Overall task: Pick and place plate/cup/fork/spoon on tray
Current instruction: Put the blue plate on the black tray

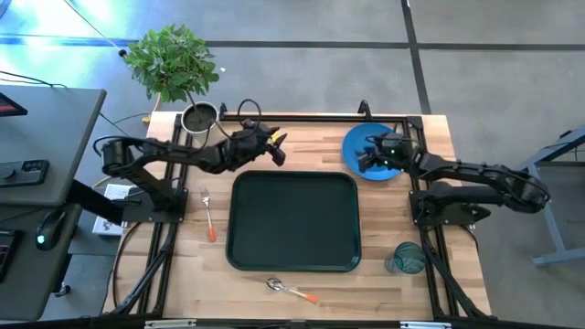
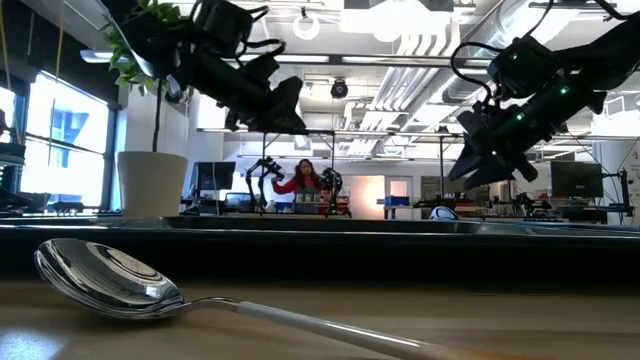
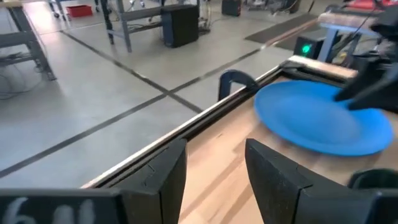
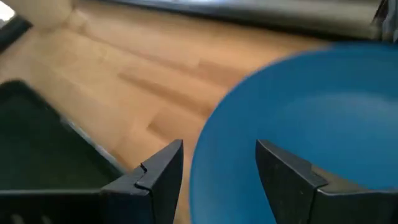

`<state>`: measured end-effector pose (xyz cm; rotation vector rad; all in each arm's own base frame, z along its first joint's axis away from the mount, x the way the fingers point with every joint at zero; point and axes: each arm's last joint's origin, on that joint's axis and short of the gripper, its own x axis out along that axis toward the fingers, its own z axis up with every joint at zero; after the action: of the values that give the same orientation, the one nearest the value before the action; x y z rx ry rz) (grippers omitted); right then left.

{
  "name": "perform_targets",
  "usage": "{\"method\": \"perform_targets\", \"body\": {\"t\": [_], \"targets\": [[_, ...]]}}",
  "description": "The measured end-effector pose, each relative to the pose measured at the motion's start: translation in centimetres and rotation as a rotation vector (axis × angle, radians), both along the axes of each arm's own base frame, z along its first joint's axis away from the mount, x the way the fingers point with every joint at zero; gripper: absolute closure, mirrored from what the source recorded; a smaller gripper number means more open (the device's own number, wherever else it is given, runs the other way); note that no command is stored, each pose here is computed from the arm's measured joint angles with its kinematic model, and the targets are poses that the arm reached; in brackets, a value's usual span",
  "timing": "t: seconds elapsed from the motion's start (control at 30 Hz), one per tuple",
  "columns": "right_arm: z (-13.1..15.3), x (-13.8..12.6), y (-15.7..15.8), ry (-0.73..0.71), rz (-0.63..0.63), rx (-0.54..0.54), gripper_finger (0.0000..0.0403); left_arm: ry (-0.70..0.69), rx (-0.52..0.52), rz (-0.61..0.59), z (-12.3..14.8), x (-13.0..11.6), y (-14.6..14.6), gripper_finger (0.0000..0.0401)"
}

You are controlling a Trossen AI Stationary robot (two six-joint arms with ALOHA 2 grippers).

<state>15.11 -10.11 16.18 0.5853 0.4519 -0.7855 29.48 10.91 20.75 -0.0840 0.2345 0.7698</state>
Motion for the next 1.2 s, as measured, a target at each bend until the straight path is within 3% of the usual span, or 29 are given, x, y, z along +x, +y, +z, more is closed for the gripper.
{"method": "perform_targets", "body": {"t": [0.27, 0.5, 0.8, 1.2], "targets": [[-0.1, -0.2, 2.0, -0.053, -0.131, 0.175, 0.021, 0.086, 0.062, 0.019, -0.4, -0.5, 1.1, 0.0247], [-0.1, -0.5, 4.1, -0.13, -0.193, 0.429, 0.021, 0.192, 0.08, 0.046, -2.0, -1.2, 2.5, 0.0247], [-1.9, -2.7, 6.1, 0.072, -0.422, 0.66, 0.021, 0.236, 0.0, 0.024, -4.4, -1.6, 4.8, 0.0247], [-2.6, -3.2, 6.4, 0.122, -0.584, 0.67, 0.021, 0.274, -0.031, 0.016, -6.4, -1.4, 5.4, 0.0247]]}}
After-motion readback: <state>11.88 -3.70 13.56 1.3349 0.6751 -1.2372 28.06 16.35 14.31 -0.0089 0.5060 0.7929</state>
